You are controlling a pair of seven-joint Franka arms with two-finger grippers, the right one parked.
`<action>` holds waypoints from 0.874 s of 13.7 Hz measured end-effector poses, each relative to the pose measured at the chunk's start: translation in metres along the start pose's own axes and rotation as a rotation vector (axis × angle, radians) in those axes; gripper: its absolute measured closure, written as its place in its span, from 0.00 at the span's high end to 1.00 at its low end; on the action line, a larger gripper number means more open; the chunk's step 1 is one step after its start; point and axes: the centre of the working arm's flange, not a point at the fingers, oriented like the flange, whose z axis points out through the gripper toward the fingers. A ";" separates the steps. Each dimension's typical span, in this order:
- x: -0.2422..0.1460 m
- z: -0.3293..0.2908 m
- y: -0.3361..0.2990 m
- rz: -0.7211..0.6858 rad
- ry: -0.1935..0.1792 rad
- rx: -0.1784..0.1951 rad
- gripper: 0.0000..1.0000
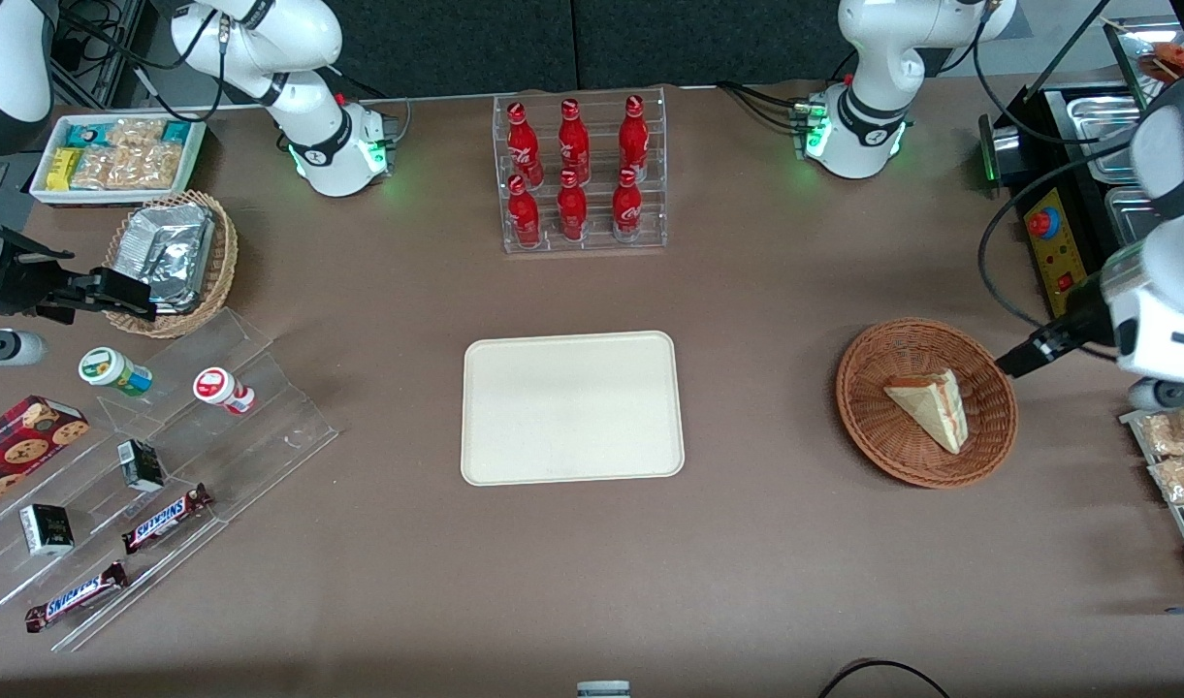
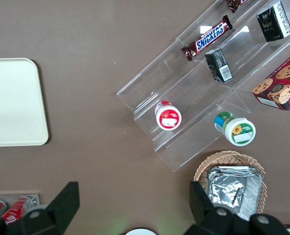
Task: Place sandwich from basket to tray
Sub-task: 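Move the open left gripper over the wrapped sandwich in the wicker basket, then lower the left gripper onto the sandwich and close it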
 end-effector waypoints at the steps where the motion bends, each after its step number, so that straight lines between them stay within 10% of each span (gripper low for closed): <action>1: 0.000 0.019 -0.001 -0.016 0.004 0.015 1.00; 12: -0.023 0.164 -0.039 -0.065 0.098 -0.027 1.00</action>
